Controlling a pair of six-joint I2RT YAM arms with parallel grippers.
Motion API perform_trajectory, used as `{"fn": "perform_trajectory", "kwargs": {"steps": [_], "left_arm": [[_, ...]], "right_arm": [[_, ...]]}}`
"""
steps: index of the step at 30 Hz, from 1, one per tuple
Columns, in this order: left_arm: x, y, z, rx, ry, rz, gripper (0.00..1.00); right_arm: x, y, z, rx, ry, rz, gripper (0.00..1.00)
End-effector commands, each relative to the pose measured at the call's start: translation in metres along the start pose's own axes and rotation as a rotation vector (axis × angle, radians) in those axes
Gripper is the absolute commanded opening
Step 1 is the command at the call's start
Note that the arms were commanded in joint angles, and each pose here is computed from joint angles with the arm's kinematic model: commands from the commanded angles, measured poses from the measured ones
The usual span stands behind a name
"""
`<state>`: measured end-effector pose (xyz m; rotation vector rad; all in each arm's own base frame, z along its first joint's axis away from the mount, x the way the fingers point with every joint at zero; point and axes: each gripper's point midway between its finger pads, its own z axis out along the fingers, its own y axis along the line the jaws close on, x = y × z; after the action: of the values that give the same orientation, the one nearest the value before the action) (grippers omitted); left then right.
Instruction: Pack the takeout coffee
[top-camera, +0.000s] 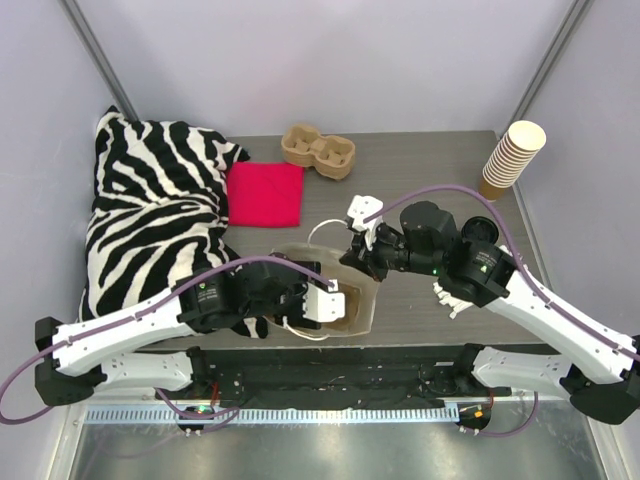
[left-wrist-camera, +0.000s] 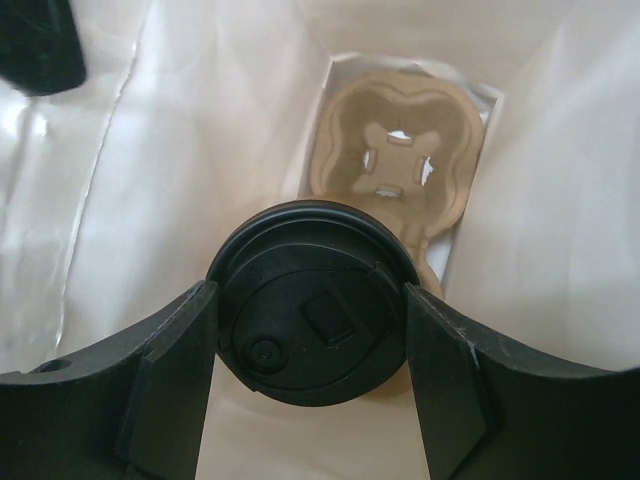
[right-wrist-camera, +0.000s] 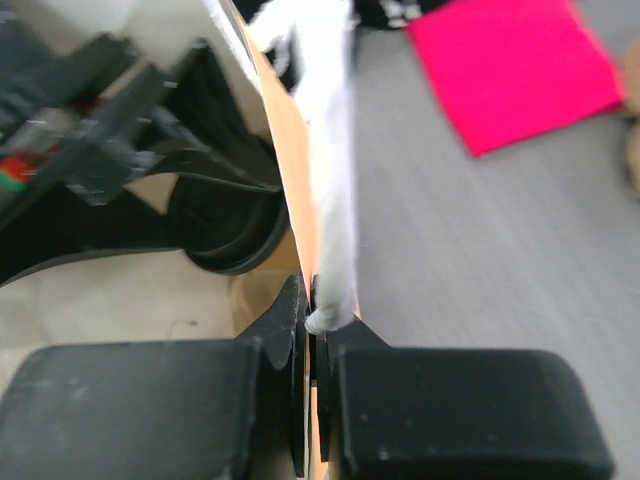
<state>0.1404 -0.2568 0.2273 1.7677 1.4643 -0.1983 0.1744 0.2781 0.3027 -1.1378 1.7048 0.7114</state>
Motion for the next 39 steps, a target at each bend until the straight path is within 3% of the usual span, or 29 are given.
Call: {"fn": "perform_trajectory", "kwargs": {"steps": [1, 8, 14, 28, 39], "left_arm": [[-0.027, 0.034, -0.005, -0.149, -0.099, 0.022, 0.08], [-0.017, 0.025, 0.004, -0.159, -0.124, 0.065, 0.08], [-0.022, 0.017, 0.003, -0.146, -0.199, 0.056, 0.08], [0.007, 0.009, 0.006, -0.139, -0.102, 0.093, 0.06], [0.040, 0.001, 0.028, -0.167, -0.006, 0.110, 0.04]], "right_arm": [[-0.038, -0.033, -0.014, 0.199, -0.101, -0.085, 0.01], [-0.023, -0.038, -0.007, 0.328, -0.047, -0.153, 0.01], [-0.025, -0.032, 0.007, 0.336, -0.009, -0.152, 0.01], [-0.040, -0.037, 0.016, 0.431, -0.005, -0.213, 0.01], [-0.028, -0.021, 0.019, 0.371, -0.021, -0.228, 0.01]]}}
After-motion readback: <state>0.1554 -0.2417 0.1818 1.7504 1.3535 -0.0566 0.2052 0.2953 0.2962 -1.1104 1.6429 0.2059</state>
